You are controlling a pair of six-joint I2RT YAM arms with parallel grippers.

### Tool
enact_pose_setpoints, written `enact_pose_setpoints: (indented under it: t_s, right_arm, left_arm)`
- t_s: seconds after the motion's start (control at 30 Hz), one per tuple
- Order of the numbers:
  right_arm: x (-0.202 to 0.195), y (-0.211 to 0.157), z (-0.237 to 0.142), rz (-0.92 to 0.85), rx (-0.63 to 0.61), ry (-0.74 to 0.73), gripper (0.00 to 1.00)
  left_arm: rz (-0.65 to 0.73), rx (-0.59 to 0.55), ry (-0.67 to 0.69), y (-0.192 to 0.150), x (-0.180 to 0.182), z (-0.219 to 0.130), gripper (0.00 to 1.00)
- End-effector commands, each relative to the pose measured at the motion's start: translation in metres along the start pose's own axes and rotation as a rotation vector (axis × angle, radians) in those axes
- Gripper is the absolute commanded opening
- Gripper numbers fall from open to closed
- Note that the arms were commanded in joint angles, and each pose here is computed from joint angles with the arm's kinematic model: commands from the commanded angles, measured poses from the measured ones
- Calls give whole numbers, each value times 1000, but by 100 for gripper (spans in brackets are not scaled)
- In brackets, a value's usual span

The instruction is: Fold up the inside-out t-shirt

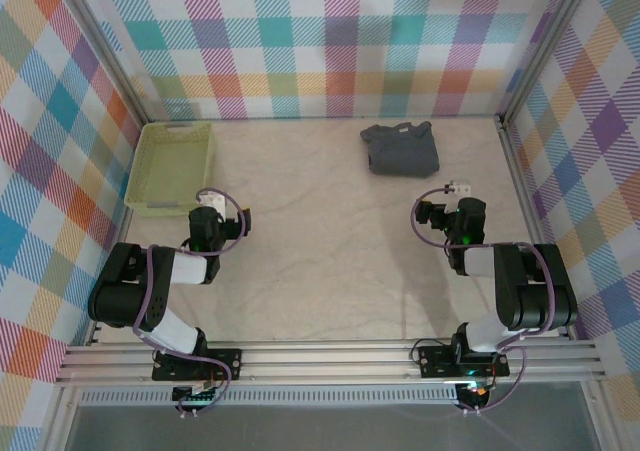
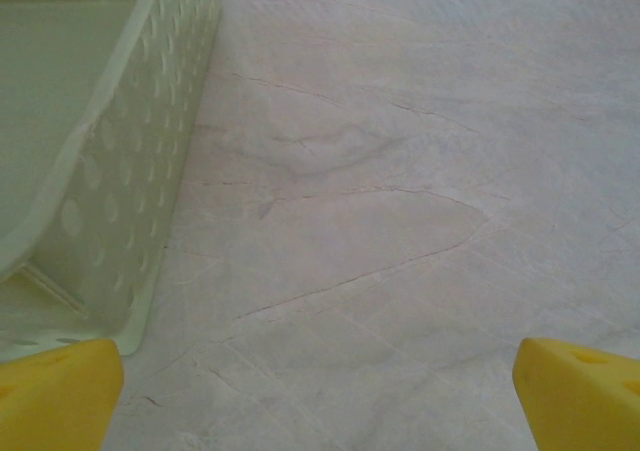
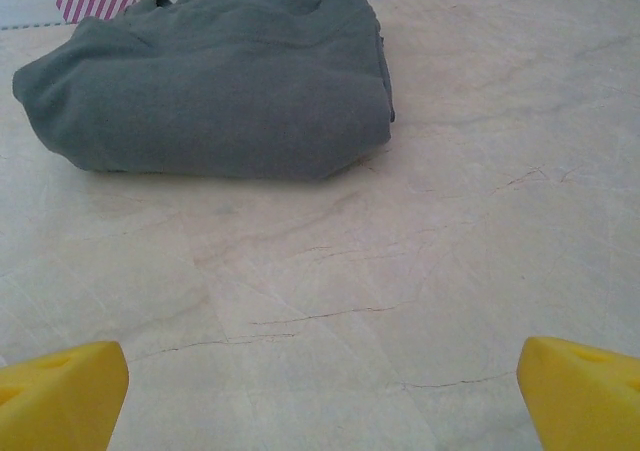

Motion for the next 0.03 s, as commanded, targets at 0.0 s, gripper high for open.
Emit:
enact_pose_setpoints:
  t_s: [0.0]
  right_arm:
    - [2, 3, 0, -1, -31, -1, 100]
  left_arm:
    - [-31, -33, 29, 10, 3, 3, 100]
Point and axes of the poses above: each hand's point on the last joint's axis, 136 mm out from that joint toward the fingers, its own z axis out along the fingers, its own x axis along the line the jaws close on, y = z × x, the point moved 9 cm from there along -z, back along the fingers, and after that the axes turned 8 degrees about -z, right-handed, at the moved point
